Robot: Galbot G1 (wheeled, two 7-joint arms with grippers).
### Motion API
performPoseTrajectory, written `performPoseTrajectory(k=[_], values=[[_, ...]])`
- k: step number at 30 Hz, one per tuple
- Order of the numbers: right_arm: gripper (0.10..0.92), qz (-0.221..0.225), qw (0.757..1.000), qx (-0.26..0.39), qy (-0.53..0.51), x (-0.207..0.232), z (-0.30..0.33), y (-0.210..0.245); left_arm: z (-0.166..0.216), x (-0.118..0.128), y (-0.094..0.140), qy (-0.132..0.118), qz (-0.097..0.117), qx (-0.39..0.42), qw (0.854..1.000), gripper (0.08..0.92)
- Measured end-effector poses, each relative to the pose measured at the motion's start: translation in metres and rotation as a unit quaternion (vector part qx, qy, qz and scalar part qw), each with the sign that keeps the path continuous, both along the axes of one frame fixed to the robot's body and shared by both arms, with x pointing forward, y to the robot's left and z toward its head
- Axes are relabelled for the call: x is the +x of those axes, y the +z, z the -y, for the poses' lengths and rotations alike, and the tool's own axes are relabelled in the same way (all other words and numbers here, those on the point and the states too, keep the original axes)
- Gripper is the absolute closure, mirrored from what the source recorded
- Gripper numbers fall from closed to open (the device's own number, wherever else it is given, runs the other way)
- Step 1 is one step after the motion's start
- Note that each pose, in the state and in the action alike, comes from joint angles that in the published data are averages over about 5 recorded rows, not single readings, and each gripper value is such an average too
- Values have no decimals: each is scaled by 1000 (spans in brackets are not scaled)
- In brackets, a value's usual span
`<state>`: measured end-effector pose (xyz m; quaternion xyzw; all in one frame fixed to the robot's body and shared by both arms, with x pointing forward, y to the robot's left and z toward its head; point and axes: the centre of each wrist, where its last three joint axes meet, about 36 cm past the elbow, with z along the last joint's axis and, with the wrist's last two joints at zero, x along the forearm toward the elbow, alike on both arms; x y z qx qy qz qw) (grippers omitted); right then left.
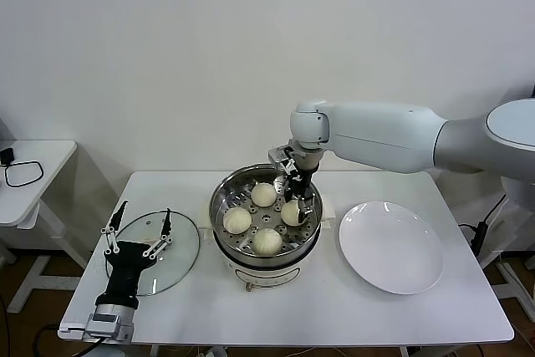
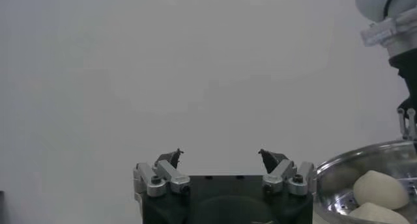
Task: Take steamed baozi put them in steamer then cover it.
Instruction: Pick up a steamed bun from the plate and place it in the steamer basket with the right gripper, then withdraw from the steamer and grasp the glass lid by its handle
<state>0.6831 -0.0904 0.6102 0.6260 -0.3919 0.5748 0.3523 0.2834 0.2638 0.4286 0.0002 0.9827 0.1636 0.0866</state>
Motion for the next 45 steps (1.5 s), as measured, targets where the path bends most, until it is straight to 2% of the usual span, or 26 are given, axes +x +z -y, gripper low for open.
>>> performPoseTrajectory(k=[5, 13, 19, 23, 25, 28, 34, 39, 45], values=[[215, 6, 1000, 3, 3, -1, 1, -2, -1, -1, 1, 3, -1, 3, 1000, 177], [200, 15, 999, 39, 9, -6, 11, 8, 0, 1, 2, 3, -1, 6, 1000, 177], [200, 56, 987, 149, 6, -9, 38, 35, 0, 2, 1, 0, 0, 17, 1000, 177], [200, 114, 960, 254, -14, -15, 72, 44, 1, 3, 1, -2, 2, 24, 1000, 177], [200, 154, 937, 312, -32, -21, 91, 42, 2, 4, 0, -2, 2, 30, 1000, 177], [200, 216, 888, 400, -69, -32, 117, 33, 2, 6, -2, -2, 5, 44, 999, 177], [200, 323, 755, 546, -169, -58, 163, -8, 0, 11, -11, 3, 12, 92, 996, 177], [200, 370, 642, 620, -258, -80, 193, -58, -7, 15, -21, 11, 20, 150, 989, 177], [200, 398, 531, 661, -349, -109, 220, -121, -21, 17, -39, 17, 24, 234, 972, 177]])
